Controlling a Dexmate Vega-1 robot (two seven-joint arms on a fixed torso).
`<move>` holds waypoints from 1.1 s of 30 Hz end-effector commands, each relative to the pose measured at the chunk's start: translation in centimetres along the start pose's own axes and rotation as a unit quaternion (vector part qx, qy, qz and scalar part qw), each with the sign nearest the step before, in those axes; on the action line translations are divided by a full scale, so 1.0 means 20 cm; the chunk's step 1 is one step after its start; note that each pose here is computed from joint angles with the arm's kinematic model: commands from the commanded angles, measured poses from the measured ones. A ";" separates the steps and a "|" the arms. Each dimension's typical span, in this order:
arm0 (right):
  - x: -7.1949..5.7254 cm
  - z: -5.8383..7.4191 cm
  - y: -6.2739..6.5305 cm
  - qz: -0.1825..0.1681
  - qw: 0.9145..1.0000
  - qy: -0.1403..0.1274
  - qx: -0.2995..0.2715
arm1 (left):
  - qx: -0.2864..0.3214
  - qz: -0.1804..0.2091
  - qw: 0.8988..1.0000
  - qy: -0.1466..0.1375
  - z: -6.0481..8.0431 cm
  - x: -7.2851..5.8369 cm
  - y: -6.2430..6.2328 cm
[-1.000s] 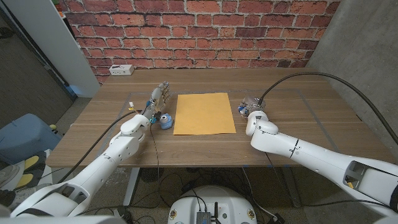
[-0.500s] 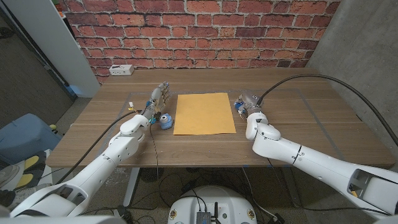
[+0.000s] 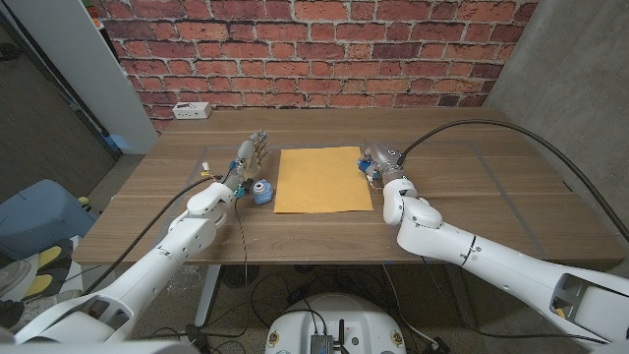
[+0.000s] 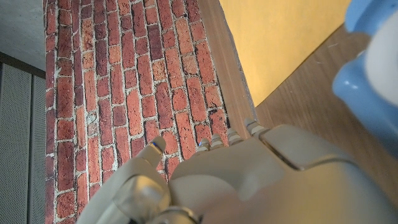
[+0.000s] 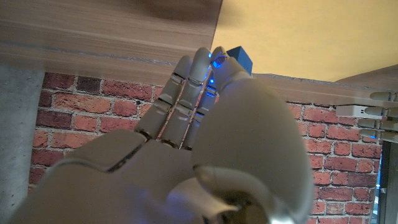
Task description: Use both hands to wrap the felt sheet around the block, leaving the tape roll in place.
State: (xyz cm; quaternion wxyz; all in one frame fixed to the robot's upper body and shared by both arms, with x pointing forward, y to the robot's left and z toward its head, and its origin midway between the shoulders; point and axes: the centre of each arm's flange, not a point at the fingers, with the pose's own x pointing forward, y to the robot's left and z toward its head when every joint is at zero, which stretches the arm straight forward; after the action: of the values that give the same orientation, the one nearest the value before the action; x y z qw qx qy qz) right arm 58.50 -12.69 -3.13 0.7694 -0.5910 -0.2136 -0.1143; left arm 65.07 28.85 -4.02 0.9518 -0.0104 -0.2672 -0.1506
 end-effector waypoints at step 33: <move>-0.05 0.37 0.13 0.046 0.992 -0.118 -0.022 | 0.004 -0.024 1.000 0.011 -0.01 -0.06 0.08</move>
State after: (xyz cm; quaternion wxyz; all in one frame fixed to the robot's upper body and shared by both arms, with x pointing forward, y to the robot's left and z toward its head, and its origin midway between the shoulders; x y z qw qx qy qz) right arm 57.07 -6.71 -3.97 0.7384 -0.6177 -0.2676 -0.0408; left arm 64.33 30.38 -4.92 0.9516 0.0010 -0.2579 -0.1674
